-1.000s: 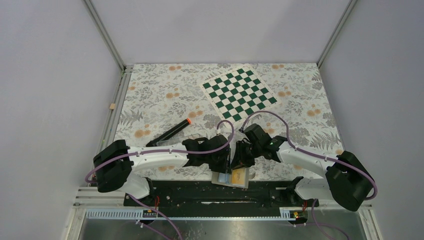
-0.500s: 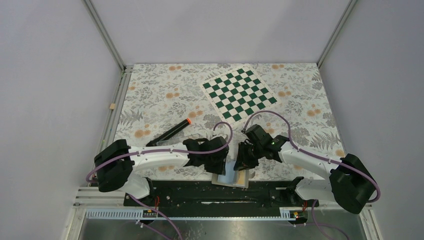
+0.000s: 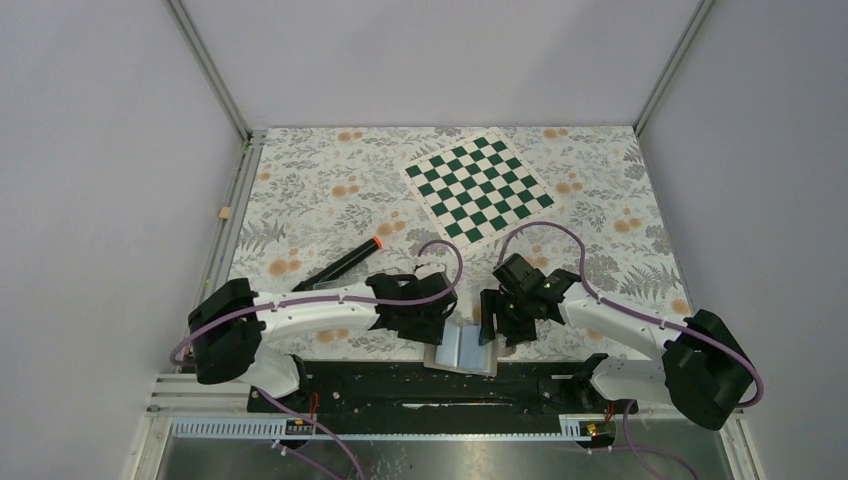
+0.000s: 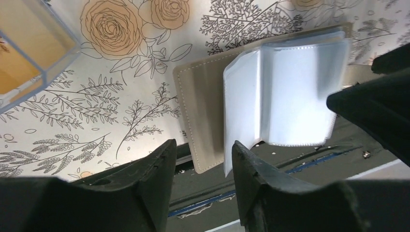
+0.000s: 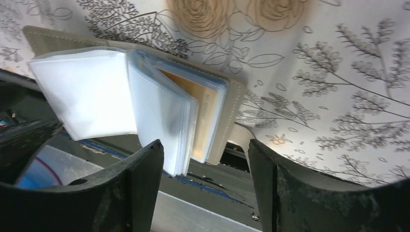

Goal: Put the credit cards into the card holder
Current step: Insert the credit card into the card holder.

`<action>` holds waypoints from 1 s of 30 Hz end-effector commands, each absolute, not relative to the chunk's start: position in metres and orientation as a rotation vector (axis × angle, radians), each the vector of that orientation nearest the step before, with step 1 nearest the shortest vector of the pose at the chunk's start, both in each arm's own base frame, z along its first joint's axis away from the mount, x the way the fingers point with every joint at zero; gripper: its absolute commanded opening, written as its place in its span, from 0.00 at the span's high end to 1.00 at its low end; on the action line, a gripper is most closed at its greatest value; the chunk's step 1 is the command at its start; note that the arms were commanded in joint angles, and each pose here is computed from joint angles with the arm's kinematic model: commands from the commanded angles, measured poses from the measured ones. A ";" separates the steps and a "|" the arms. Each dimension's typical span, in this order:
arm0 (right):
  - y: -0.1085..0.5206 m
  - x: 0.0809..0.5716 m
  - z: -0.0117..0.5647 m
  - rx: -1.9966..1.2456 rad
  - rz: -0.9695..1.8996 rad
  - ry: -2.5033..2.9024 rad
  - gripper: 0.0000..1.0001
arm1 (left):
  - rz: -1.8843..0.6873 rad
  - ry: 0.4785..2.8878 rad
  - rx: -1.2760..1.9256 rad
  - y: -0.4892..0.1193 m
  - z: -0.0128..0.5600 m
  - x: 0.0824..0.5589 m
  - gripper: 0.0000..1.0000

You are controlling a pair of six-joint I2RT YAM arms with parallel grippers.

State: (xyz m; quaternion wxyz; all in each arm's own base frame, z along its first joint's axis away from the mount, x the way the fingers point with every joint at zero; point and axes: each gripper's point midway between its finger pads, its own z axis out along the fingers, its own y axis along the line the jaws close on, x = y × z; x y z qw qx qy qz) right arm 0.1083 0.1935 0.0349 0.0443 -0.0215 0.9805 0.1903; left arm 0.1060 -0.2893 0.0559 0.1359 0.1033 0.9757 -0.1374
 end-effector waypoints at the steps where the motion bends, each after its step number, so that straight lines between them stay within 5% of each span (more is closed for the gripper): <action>1: 0.181 0.122 0.042 -0.106 0.446 2.959 0.28 | -0.494 2.709 0.256 -0.299 0.090 0.120 0.53; 17: 0.187 0.123 0.036 -0.132 0.476 2.959 0.27 | -0.937 2.627 0.285 -0.347 0.103 0.108 0.60; 30: 0.169 0.107 0.002 -0.075 0.315 3.085 0.35 | -0.519 2.863 0.256 -0.315 0.024 0.105 0.77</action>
